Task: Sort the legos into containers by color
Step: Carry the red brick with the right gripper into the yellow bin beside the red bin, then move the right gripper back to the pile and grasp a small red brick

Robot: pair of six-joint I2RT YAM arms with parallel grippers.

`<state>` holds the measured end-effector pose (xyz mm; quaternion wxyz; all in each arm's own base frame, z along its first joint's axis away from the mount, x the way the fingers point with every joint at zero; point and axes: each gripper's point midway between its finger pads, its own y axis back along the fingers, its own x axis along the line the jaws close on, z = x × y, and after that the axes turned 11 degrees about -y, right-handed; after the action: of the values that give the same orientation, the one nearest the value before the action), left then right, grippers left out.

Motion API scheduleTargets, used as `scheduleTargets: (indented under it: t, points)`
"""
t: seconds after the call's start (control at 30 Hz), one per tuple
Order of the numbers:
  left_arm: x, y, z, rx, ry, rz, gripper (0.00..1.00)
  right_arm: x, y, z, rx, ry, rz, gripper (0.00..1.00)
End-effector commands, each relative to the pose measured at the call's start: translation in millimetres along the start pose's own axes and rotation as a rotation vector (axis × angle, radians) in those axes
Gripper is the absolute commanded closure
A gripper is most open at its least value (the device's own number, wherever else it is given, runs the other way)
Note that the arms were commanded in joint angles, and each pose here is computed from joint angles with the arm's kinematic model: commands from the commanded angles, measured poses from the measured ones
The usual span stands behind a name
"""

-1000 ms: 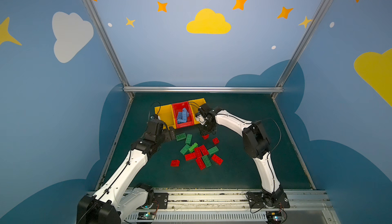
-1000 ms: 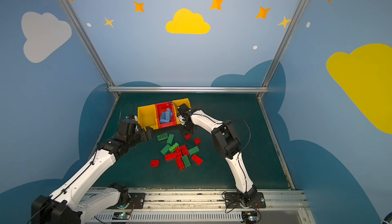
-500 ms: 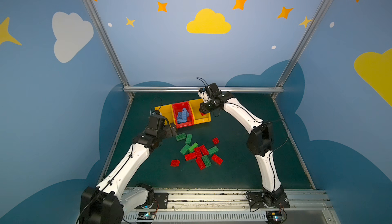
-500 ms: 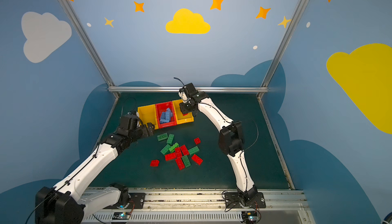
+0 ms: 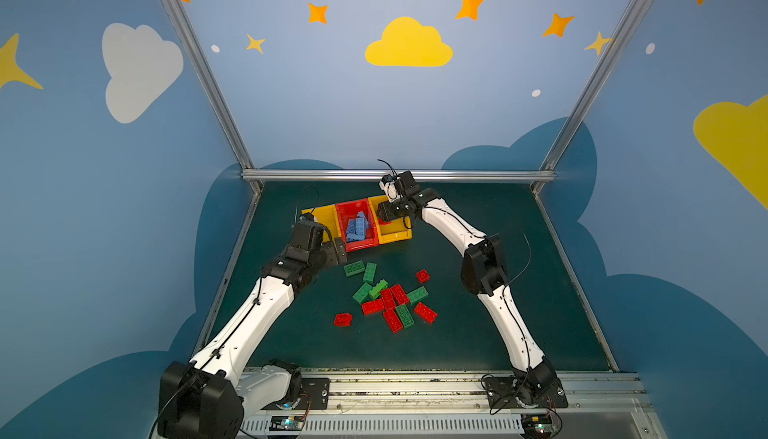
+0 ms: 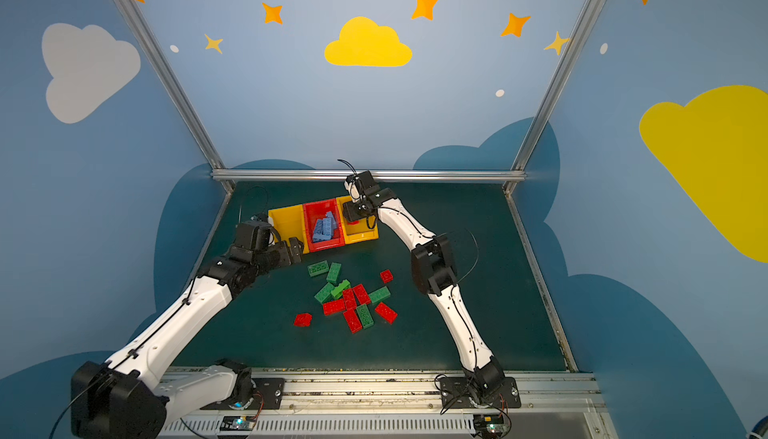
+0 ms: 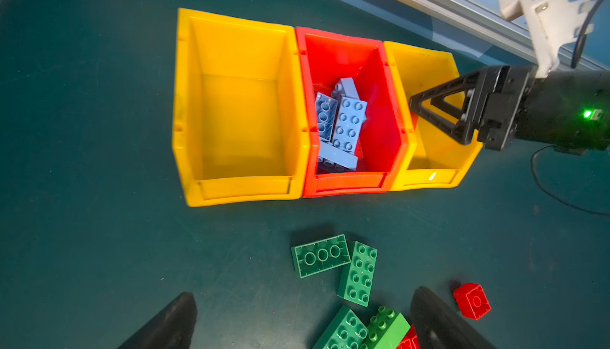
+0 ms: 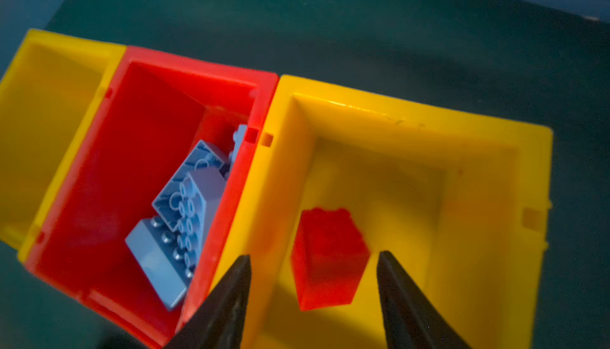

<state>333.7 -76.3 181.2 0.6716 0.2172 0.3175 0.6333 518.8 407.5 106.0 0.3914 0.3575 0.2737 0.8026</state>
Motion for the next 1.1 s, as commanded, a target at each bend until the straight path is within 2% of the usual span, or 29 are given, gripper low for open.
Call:
scheduleTargets:
  t: [0.0, 0.13, 0.27, 0.5, 0.8, 1.07]
  points:
    - [-4.6, 1.2, 8.4, -0.007, -0.009, -0.017, 0.0, 22.4, 39.8, 28.6, -0.076, 0.032, 0.044, 0.25]
    - [-11.4, -3.9, 9.7, -0.008, 0.017, -0.053, 0.0, 20.9, 77.3, 24.2, -0.07, 0.061, 0.008, 0.21]
    - [-27.6, -9.3, 5.2, 0.011, 0.016, -0.144, 0.0, 11.1, 111.7, -1.5, -0.015, 0.08, -0.042, 0.21]
    - [-42.1, -17.3, -13.1, 0.035, 0.067, -0.192, 0.0, -22.5, 149.7, -93.0, 0.16, 0.026, -0.154, 0.22]
    - [-75.1, -9.3, -41.4, 0.062, 0.019, -0.224, 0.0, -49.4, 166.7, -189.7, 0.32, -0.13, -0.231, 0.25]
    - [-97.5, -3.0, -65.5, 0.084, -0.009, -0.245, 0.0, -51.0, 155.4, -219.8, 0.388, -0.119, -0.243, 0.25]
